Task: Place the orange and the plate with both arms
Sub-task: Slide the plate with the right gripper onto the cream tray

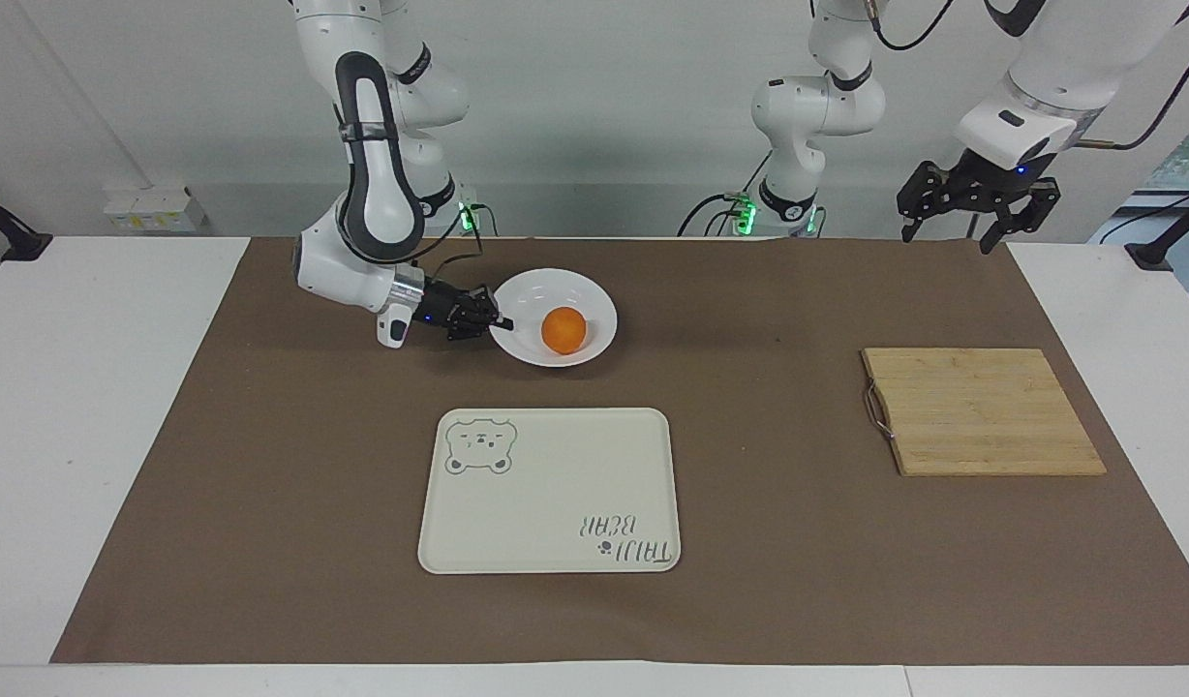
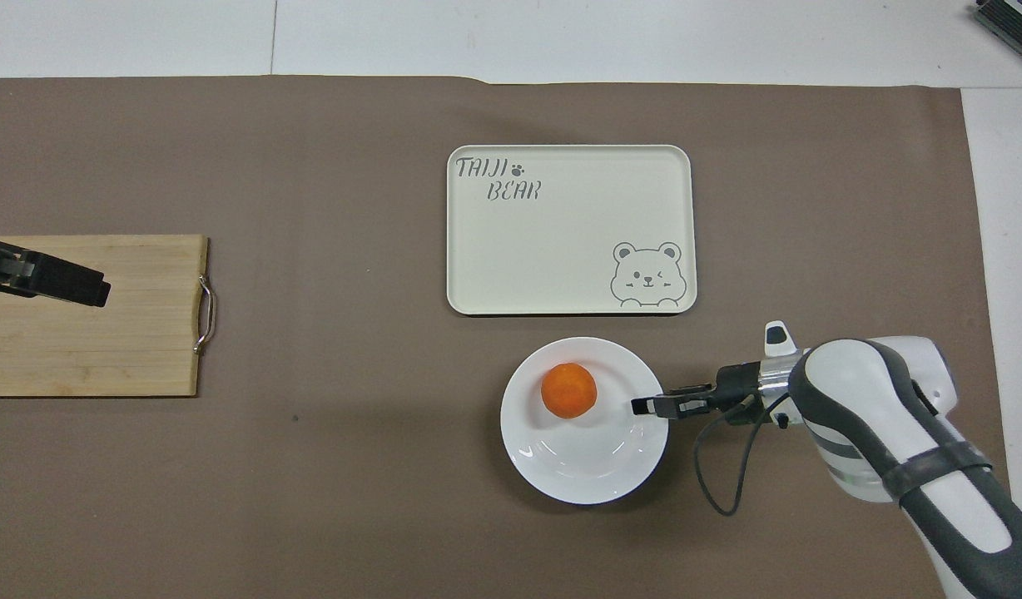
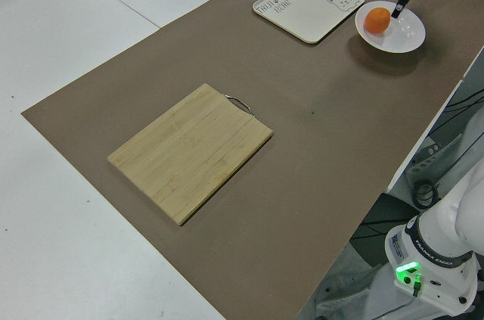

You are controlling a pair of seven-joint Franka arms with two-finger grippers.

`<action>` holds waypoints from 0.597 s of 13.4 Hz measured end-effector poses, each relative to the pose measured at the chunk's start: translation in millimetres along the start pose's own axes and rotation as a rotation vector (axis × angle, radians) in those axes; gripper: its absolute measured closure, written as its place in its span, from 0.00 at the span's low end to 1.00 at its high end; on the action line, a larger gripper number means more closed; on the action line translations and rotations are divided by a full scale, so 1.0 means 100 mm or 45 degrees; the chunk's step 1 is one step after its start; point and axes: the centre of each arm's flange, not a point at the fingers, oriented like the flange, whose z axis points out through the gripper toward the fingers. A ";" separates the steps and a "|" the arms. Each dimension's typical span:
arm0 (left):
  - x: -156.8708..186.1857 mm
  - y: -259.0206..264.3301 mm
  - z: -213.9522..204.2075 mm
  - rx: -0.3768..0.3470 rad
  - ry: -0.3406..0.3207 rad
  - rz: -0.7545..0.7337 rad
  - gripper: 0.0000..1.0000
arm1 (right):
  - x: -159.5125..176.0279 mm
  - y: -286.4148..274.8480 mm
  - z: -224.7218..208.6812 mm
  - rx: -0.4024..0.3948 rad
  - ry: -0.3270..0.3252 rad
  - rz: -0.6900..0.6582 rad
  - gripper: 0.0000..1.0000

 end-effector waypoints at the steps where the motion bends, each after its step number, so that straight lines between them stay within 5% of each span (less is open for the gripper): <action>1: 0.00 0.00 0.00 0.000 0.002 0.000 0.00 | 0.08 -0.01 -0.02 -0.003 0.007 0.013 0.95; 8: 0.00 -0.01 0.00 0.000 0.002 -0.002 0.00 | 0.86 -0.16 -0.19 -0.008 0.076 0.130 0.95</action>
